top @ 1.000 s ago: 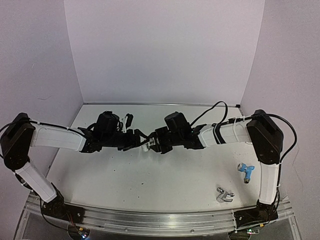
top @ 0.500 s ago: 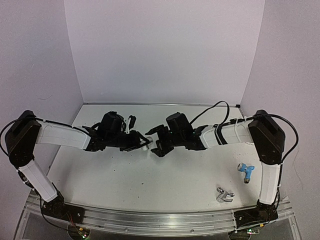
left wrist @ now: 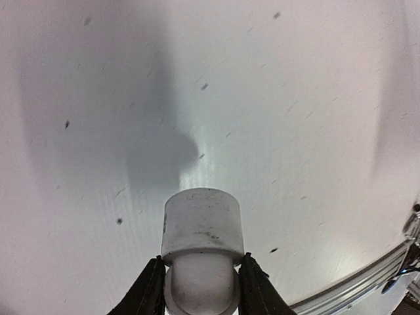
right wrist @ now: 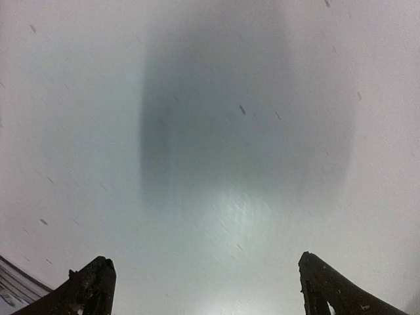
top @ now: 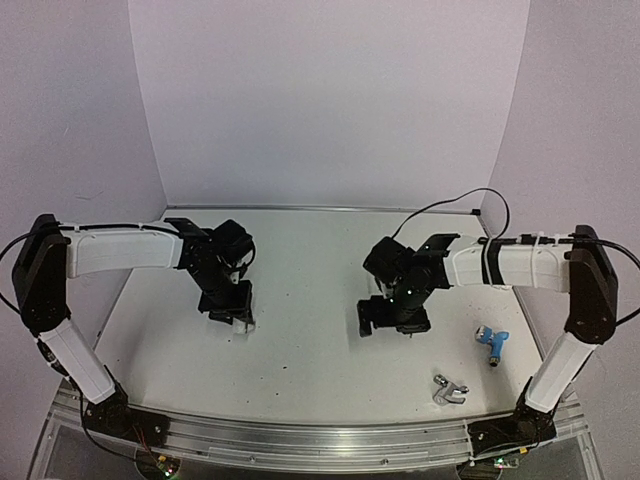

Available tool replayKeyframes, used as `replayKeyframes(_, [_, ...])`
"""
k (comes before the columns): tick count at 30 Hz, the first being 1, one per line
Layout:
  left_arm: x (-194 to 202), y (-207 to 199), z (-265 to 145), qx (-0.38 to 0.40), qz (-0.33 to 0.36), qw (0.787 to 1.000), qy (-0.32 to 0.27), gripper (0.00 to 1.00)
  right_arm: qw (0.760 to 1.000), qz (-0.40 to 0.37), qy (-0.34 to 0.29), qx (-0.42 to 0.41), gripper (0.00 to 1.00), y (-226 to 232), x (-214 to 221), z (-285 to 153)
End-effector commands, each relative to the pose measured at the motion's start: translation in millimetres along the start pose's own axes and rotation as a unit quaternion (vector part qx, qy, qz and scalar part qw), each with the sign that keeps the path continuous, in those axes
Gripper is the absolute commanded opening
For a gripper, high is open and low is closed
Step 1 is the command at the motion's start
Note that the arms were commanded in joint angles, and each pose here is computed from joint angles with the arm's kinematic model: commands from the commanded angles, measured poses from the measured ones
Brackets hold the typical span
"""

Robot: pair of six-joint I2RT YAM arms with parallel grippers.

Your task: Install the water faucets

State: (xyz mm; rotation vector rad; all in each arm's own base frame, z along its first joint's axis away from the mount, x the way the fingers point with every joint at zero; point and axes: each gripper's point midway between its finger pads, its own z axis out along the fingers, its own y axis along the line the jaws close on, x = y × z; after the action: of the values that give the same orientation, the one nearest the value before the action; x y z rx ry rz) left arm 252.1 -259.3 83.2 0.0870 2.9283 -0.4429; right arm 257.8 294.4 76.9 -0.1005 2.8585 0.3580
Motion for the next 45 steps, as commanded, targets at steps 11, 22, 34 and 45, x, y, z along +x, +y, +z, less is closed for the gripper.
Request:
replayKeyframes(11, [58.2,63.9,24.3,-0.161,0.006,0.974,0.158,0.22,0.978,0.015,0.148,0.148,0.94,-125.3,131.1,-77.1])
replayKeyframes(22, [42.1,43.2,10.5,-0.121,0.002,0.985,0.119,0.58,0.978,-0.007,0.138,0.155,0.68,-140.6,115.9,-27.5])
replayKeyframes(34, [-1.8,5.5,-48.5,-0.059,0.007,0.998,0.017,0.81,0.968,-0.042,0.166,0.183,0.49,-158.4,128.4,-2.6])
replayKeyframes(45, [-42.6,-12.4,-104.2,-0.036,0.003,0.995,-0.092,0.83,0.97,-0.042,0.153,0.182,0.27,-159.1,128.9,12.5])
